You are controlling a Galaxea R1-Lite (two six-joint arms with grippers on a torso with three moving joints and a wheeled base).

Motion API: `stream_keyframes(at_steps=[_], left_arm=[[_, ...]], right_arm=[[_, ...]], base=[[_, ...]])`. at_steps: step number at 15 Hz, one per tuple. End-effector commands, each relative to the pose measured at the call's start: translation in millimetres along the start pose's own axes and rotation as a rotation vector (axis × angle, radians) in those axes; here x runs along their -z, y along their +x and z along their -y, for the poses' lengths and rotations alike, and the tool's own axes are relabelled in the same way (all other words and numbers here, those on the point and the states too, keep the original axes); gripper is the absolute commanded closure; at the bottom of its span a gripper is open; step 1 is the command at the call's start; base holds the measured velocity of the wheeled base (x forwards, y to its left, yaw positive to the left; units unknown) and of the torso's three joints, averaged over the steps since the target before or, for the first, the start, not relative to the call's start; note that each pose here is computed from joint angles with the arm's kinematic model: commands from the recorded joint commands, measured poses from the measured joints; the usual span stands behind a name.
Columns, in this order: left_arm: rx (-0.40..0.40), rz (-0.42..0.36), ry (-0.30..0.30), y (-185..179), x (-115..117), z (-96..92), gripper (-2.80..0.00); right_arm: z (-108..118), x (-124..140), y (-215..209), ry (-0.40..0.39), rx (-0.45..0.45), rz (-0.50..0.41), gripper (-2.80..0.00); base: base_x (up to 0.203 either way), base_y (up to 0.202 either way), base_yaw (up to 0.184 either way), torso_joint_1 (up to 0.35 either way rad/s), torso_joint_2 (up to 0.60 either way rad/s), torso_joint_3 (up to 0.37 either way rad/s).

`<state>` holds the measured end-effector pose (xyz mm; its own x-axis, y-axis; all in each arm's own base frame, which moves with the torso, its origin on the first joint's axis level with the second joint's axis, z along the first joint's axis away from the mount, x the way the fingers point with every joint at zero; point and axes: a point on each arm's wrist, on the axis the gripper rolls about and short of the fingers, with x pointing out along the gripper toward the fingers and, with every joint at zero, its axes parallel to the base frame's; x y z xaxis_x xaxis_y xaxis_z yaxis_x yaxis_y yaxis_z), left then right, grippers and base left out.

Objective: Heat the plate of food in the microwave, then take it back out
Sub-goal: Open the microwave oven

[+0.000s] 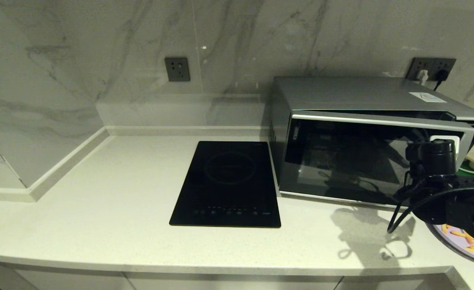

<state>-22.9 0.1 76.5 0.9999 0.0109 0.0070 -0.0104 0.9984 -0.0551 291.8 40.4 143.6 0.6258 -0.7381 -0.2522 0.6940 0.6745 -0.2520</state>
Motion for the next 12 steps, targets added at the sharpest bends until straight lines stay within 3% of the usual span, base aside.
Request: stream_keyframes(at_steps=[1, 3, 5, 8, 12], left_arm=[[0.0, 0.001, 0.0, 0.0, 0.0, 0.0, 0.0], [0.0, 0.001, 0.0, 0.0, 0.0, 0.0, 0.0], [0.0, 0.001, 0.0, 0.0, 0.0, 0.0, 0.0], [0.0, 0.001, 0.0, 0.0, 0.0, 0.0, 0.0], [0.0, 0.001, 0.0, 0.0, 0.0, 0.0, 0.0]], right_arm=[[13.4, -13.4, -51.2, -0.01, -0.17, 0.037, 0.0], [33.5, -23.5, -87.8, -0.051, -0.297, 0.044, 0.0], [53.1, -53.0, -108.4, -0.038, -0.365, 0.05, 0.0], [77.3, -95.7, -116.6, 0.021, -0.388, 0.01, 0.0], [108.1, -134.8, -92.8, 0.12, -0.424, -0.133, 0.0]], base=[[0.0, 0.0, 0.0, 0.0, 0.0, 0.0], [0.0, 0.0, 0.0, 0.0, 0.0, 0.0], [0.0, 0.0, 0.0, 0.0, 0.0, 0.0], [0.0, 0.0, 0.0, 0.0, 0.0, 0.0], [0.0, 0.0, 0.0, 0.0, 0.0, 0.0]])
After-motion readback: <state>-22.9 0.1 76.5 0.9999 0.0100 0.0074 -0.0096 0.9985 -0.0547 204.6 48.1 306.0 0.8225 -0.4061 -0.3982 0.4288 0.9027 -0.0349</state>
